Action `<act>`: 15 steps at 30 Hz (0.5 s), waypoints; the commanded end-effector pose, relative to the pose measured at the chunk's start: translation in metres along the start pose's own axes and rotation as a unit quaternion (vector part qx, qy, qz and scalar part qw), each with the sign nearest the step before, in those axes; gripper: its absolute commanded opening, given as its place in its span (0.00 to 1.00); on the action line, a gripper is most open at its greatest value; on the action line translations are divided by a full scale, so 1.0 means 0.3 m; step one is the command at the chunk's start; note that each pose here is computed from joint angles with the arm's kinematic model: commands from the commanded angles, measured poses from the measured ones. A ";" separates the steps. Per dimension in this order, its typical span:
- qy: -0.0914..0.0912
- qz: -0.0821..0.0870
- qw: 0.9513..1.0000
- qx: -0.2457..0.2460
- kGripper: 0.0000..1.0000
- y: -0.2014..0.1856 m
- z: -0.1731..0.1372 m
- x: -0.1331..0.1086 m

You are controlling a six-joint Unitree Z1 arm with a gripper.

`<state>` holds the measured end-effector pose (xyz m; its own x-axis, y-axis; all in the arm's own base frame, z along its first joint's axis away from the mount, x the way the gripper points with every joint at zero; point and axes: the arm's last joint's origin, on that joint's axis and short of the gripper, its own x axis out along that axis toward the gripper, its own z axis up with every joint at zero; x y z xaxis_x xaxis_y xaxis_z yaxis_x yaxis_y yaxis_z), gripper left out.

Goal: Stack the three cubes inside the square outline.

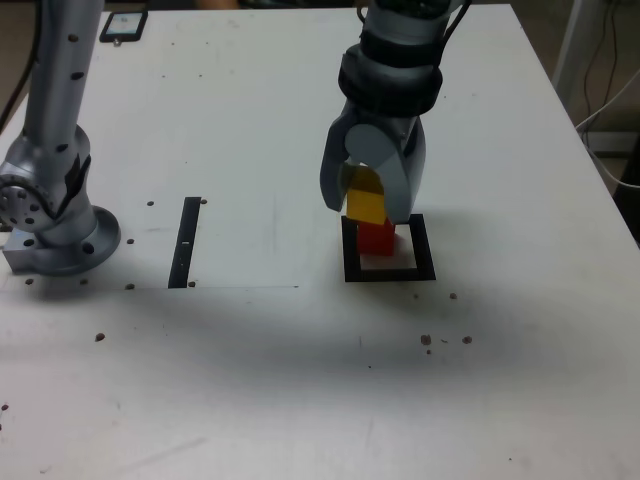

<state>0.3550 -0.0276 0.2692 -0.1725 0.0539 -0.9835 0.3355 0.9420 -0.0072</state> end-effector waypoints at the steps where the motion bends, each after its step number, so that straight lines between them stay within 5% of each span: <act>1: 0.004 0.000 1.000 0.000 0.27 0.005 0.004 0.010; 8: 0.015 -0.004 1.000 0.001 0.44 0.013 0.019 0.036; 15: 0.006 -0.003 1.000 0.004 0.70 0.019 0.024 0.030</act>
<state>0.3605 -0.0245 0.2583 -0.1948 0.0540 -0.9794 0.3401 0.9402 -0.0158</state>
